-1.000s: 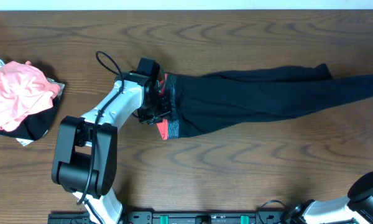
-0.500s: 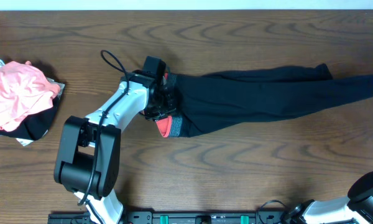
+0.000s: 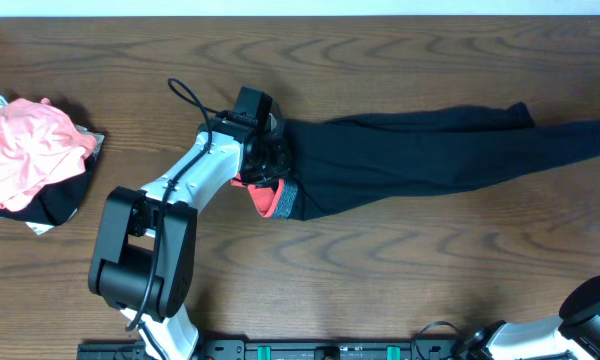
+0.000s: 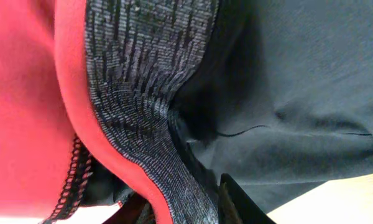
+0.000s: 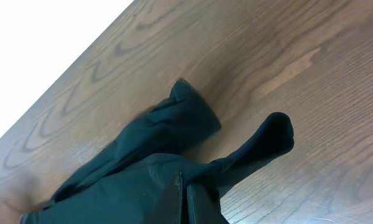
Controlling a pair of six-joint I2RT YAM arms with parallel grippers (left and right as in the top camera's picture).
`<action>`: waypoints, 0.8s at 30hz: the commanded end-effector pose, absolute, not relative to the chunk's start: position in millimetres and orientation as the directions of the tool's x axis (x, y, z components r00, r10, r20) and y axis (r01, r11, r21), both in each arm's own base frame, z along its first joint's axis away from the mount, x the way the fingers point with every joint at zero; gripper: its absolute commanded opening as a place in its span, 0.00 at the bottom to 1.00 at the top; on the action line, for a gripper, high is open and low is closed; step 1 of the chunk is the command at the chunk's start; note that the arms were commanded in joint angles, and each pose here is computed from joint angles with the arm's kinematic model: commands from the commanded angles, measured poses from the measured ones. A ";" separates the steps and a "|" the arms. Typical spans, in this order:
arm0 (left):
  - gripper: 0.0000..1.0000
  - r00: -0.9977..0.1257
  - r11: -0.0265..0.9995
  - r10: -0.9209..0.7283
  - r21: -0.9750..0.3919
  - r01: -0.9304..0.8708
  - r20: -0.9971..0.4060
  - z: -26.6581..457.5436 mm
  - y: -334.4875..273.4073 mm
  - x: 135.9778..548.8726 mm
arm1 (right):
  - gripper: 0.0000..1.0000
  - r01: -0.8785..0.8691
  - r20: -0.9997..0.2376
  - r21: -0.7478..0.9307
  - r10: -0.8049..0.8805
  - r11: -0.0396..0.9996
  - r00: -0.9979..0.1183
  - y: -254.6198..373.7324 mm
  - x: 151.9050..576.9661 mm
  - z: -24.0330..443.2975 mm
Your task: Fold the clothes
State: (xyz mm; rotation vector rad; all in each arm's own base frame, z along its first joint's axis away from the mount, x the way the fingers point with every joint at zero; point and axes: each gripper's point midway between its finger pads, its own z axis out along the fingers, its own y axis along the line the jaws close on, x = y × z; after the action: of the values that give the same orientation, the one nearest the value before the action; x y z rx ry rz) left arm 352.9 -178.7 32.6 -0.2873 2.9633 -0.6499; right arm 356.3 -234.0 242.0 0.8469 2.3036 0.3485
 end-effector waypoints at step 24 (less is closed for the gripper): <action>0.06 -0.803 0.919 -0.286 -0.386 -0.077 -0.522 163.4 -67.9 451.9 | 0.01 0.511 -0.473 0.401 0.650 0.760 -0.595 -238.1 353.7 231.0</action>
State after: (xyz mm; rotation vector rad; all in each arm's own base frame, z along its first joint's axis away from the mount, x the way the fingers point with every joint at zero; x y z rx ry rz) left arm 427.3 -106.2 91.3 -0.2517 2.6725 -0.5305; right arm 352.6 -237.9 238.7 0.8678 2.3184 0.3110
